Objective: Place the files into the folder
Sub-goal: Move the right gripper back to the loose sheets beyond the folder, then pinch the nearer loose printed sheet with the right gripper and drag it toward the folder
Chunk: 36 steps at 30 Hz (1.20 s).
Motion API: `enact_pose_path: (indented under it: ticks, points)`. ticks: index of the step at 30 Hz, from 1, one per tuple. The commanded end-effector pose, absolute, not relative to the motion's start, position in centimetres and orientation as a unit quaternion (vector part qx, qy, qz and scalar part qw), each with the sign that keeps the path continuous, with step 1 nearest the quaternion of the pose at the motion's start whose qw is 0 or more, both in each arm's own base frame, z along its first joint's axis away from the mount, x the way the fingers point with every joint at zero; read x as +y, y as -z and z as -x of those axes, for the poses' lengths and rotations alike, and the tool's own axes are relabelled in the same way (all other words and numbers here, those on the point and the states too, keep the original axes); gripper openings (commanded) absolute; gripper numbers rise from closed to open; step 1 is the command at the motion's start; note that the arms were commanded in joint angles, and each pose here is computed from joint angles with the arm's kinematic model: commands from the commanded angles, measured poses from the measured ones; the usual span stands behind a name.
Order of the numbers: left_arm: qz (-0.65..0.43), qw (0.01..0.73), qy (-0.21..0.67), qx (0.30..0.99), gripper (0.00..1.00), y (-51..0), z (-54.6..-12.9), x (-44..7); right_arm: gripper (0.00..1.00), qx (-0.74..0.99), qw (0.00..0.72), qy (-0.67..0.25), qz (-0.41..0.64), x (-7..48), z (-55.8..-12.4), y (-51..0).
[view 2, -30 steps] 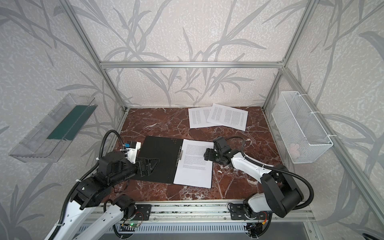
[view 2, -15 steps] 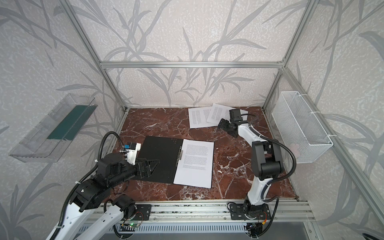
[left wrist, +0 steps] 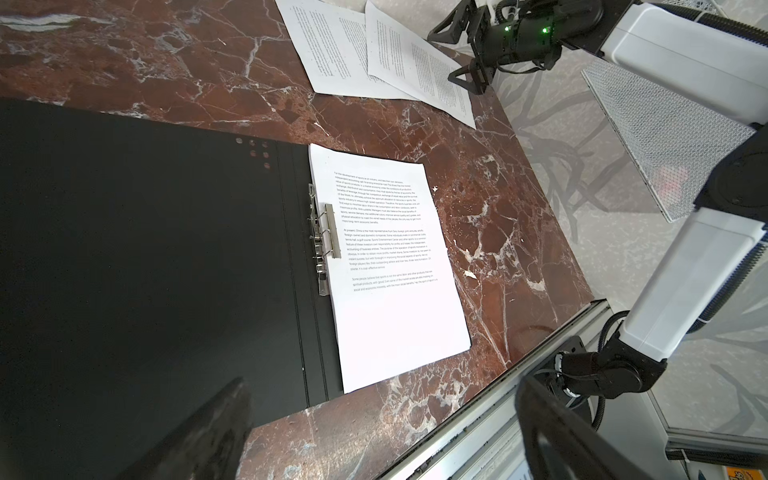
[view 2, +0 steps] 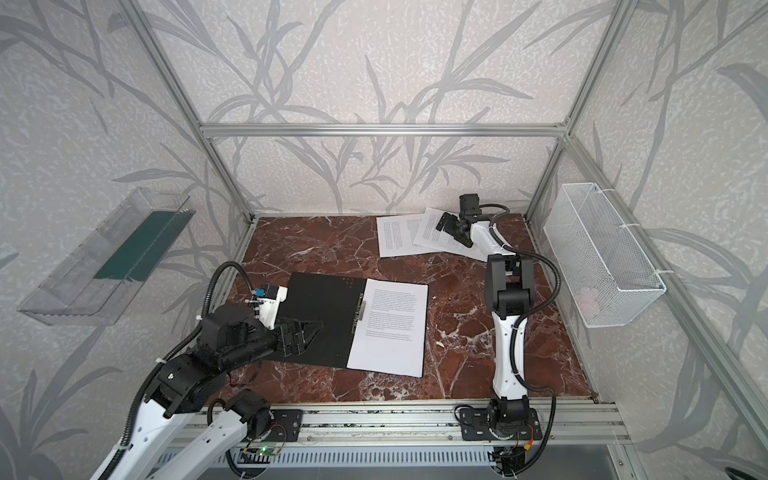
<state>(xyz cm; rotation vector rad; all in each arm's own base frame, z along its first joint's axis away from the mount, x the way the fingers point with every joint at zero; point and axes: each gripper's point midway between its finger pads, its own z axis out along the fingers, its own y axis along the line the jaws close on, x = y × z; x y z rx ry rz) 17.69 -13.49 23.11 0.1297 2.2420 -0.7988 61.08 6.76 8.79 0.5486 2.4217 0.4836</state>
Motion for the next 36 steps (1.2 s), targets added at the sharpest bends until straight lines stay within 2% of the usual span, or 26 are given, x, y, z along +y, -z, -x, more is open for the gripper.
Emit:
enact_pose_path:
  ticks: [1,10,22,31,36]
  points:
    - [-0.063,0.372,0.315,0.871,0.99,-23.1,-17.8,-13.8,0.99,0.925,0.265,-0.174,-0.209,6.2,-61.0,-7.2]
    - [-0.064,0.367,0.316,0.873,0.99,-22.9,-17.8,-14.0,1.00,0.933,0.242,-0.154,-0.219,5.6,-60.8,-4.8]
    - [-0.066,0.368,0.318,0.871,0.99,-23.0,-17.8,-14.0,0.99,0.937,0.190,-0.146,-0.256,3.5,-57.4,-2.7]
    - [-0.069,0.368,0.325,0.869,0.99,-23.2,-17.6,-14.1,0.97,0.937,0.170,-0.121,-0.281,0.2,-51.2,-3.1]
    - [-0.073,0.368,0.332,0.865,0.99,-23.4,-17.5,-14.4,0.97,0.939,0.187,-0.080,-0.276,-1.8,-47.2,-5.2]
